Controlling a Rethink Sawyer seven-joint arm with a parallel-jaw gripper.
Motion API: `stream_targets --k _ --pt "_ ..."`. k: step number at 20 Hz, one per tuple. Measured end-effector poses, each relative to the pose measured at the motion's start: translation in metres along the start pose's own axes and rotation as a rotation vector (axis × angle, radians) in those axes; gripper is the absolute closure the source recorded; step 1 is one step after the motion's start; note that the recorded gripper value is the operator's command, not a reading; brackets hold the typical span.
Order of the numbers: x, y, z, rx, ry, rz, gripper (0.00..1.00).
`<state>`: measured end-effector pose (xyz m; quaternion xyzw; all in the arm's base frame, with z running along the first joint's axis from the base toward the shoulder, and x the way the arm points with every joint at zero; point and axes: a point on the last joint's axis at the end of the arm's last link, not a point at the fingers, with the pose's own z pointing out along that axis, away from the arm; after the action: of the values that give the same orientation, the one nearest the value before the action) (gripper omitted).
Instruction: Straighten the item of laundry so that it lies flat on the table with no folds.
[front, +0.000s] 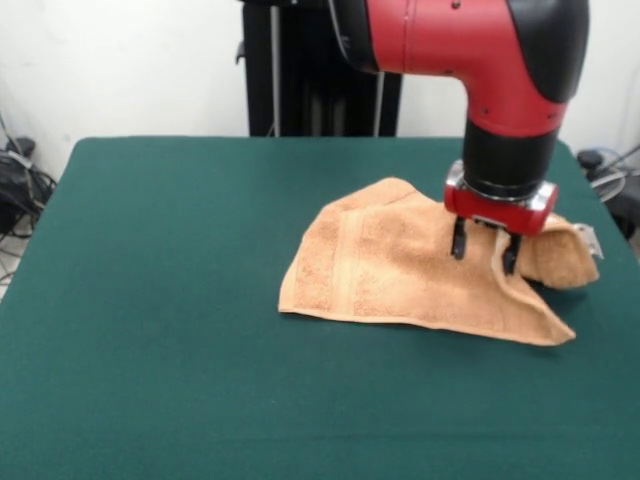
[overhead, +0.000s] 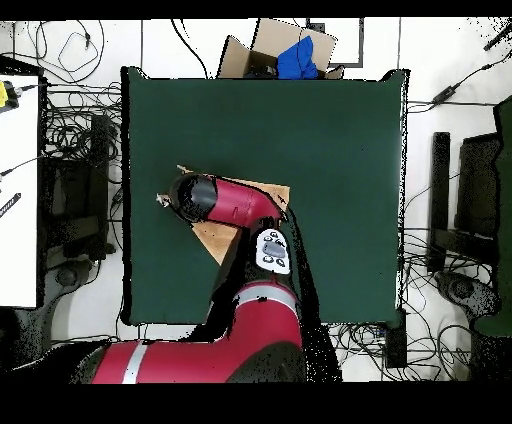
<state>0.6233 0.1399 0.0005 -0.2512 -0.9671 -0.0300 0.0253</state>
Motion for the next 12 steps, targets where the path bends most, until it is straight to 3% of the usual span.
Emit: stream_targets --k 6,12 --pt "-0.014 -0.030 -0.001 0.036 -0.036 -0.004 0.00" --pt "-0.032 -0.077 -0.001 0.087 -0.063 -0.015 0.00"
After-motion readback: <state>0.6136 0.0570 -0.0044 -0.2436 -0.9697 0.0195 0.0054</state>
